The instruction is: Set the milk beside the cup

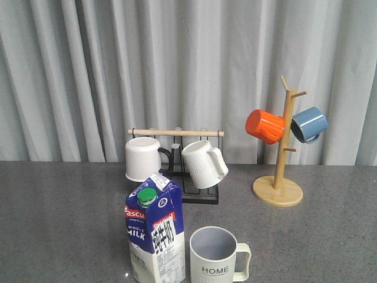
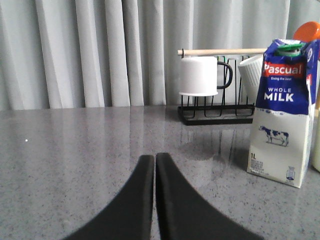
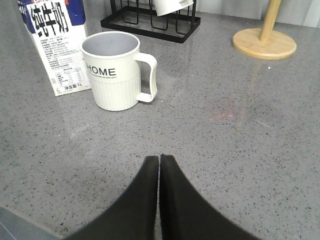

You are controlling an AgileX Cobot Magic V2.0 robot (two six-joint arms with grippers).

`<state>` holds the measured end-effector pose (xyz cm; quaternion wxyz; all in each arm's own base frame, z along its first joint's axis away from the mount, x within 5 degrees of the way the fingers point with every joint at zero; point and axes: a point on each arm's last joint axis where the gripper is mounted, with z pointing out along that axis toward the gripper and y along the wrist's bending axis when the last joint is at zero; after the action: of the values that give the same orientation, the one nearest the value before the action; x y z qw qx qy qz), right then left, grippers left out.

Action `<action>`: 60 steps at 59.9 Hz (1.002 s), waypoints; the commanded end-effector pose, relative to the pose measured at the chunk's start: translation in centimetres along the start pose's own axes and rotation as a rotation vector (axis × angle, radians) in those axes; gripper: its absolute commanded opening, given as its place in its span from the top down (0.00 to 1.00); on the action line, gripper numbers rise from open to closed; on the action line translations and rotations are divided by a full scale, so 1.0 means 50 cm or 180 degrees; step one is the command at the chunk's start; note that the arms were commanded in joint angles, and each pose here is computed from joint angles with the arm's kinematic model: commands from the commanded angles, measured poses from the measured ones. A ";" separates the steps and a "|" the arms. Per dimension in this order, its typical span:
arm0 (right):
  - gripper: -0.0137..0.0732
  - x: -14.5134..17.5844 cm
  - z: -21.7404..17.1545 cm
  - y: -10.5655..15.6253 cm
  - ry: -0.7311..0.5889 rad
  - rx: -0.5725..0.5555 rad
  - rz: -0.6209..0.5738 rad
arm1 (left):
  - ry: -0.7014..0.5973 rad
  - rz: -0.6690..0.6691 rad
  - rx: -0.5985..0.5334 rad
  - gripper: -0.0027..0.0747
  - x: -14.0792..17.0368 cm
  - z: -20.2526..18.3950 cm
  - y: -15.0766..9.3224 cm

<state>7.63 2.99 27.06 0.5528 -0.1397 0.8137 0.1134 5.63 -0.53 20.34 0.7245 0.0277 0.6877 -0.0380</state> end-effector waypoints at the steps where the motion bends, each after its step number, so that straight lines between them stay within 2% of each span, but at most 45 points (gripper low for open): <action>1: 0.85 -0.030 -0.006 -0.001 -0.0294 0.0022 -0.0007 | -0.0254 -0.0065 -0.0024 0.98 -0.005 0.000 0.002; 12: 0.85 -0.030 -0.006 -0.001 -0.0294 0.0022 -0.0007 | -0.0262 -0.0051 -0.0025 0.98 -0.006 0.000 0.002; 24: 0.85 -0.030 -0.006 -0.001 -0.0294 0.0022 -0.0007 | -0.0449 -0.0024 0.0062 0.98 -0.016 -0.001 -0.003; 60: 0.85 -0.029 -0.006 -0.001 -0.0286 0.0022 -0.0007 | -0.0406 -0.0077 0.0059 0.98 -0.014 -0.001 -0.003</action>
<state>7.63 2.99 27.06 0.5527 -0.1397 0.8137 0.1134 5.57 -0.57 21.00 0.7485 0.0245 0.6611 -0.0458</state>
